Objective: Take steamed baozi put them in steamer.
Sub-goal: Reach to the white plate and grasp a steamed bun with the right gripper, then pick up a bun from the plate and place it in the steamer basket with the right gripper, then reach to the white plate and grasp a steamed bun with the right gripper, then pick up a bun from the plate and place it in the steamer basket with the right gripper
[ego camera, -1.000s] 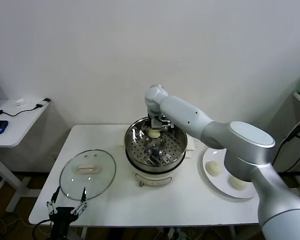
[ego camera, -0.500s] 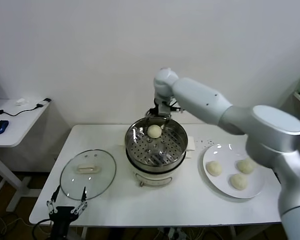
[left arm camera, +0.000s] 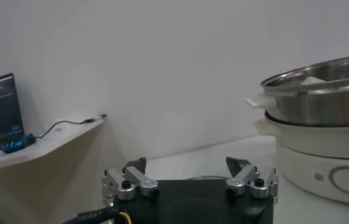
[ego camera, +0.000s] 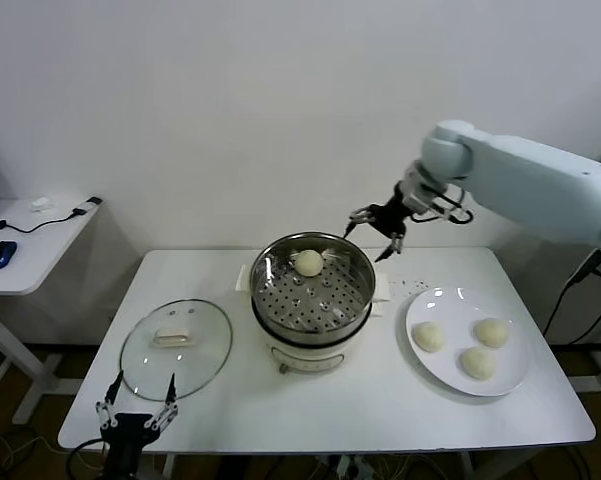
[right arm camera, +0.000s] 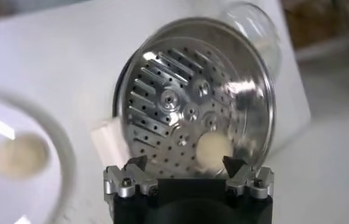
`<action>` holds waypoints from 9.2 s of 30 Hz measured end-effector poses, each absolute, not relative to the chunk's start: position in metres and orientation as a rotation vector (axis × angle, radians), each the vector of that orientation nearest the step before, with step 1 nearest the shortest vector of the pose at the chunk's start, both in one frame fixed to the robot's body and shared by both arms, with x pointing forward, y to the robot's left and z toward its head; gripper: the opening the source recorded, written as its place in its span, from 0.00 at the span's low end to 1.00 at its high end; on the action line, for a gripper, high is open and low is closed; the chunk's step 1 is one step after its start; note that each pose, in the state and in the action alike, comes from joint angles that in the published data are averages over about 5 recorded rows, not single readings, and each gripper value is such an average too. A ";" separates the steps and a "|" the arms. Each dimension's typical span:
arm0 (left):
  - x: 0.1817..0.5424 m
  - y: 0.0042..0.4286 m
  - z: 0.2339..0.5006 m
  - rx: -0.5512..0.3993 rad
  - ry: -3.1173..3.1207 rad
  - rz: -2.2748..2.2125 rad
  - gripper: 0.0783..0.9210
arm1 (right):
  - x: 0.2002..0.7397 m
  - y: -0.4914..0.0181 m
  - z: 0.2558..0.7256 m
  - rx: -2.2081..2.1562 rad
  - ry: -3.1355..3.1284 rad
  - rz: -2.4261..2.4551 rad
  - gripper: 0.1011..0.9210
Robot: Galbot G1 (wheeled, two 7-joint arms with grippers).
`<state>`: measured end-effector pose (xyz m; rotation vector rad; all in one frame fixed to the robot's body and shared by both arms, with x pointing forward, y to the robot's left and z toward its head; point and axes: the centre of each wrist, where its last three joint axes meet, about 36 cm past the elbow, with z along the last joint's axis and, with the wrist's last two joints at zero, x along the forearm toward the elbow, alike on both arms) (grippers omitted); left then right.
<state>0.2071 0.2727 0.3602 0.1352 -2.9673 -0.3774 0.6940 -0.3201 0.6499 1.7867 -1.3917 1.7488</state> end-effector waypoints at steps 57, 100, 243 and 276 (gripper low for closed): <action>0.198 0.273 0.348 0.146 -2.923 -0.396 0.88 | 0.671 -0.363 0.454 1.208 -1.353 1.088 0.60; 0.193 0.266 0.355 0.072 -2.964 -0.398 0.88 | 0.737 -0.125 0.711 1.388 -1.579 1.260 0.54; 0.180 0.256 0.341 0.095 -2.880 -0.397 0.88 | 0.676 -0.380 0.583 1.464 -1.156 1.529 0.56; 0.184 0.253 0.337 0.088 -2.874 -0.399 0.88 | 0.659 -0.025 0.637 2.116 0.086 2.381 0.57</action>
